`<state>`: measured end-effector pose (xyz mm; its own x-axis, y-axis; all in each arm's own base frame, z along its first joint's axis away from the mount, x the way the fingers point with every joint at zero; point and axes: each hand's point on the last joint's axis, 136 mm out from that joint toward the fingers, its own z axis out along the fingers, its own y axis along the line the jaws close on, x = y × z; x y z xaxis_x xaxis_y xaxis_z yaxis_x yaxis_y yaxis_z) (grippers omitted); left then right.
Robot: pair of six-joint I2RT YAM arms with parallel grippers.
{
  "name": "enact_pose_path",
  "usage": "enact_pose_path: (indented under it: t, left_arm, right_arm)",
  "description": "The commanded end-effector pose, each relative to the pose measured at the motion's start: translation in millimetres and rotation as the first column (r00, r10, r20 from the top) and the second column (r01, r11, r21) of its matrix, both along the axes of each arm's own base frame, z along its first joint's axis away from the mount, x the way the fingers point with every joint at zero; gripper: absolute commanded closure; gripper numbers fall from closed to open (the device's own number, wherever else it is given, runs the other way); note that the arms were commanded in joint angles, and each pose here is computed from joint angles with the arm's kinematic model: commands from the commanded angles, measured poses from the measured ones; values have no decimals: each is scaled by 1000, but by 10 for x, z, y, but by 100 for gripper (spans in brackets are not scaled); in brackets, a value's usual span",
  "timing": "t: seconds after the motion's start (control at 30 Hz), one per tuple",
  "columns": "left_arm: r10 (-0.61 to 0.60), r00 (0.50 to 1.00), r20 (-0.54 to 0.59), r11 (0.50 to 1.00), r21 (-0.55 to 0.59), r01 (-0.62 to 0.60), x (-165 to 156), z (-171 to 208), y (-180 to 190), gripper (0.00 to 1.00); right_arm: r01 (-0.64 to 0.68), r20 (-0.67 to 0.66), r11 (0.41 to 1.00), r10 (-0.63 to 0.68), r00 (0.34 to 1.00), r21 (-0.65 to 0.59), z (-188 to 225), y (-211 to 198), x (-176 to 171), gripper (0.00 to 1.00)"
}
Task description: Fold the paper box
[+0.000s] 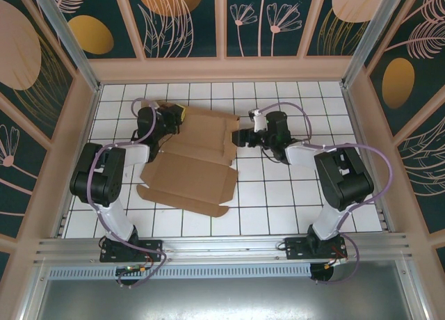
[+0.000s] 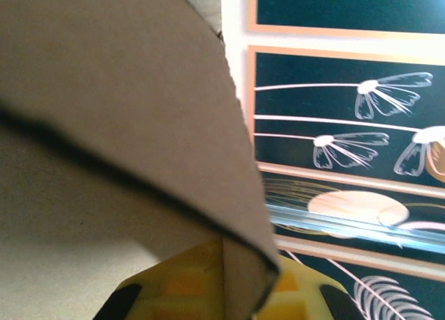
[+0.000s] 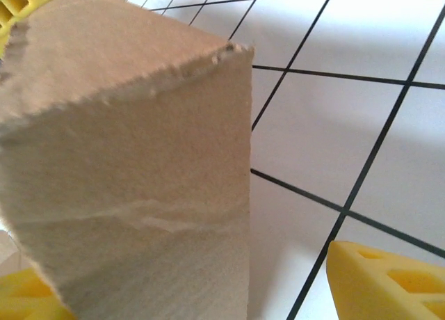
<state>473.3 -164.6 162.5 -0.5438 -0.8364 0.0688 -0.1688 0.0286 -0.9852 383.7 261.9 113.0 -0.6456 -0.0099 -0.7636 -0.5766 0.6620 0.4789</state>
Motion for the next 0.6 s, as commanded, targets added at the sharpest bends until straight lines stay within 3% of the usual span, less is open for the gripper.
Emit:
enact_pose_path:
  t: [0.0,0.23,0.47,0.57]
  left_arm:
    - [-53,977,207,993,-88,72,-126,448,-71,100]
    - [-81,967,242,991,-81,103,-215,551,-98,100]
    - [-114,967,228,991,-40,126,-240,605,-134,100]
    - [-114,970,213,993,-17,120,-245,554,-126,100]
  right_arm:
    - [-34,53,999,36,998,-27,-54,-1,-166,24]
    - [-61,200,997,51,979,43,204,-93,-466,13]
    - [-110,180,991,94,979,82,227,-165,-517,20]
    - [-129,253,991,114,961,44,302,-110,-558,18]
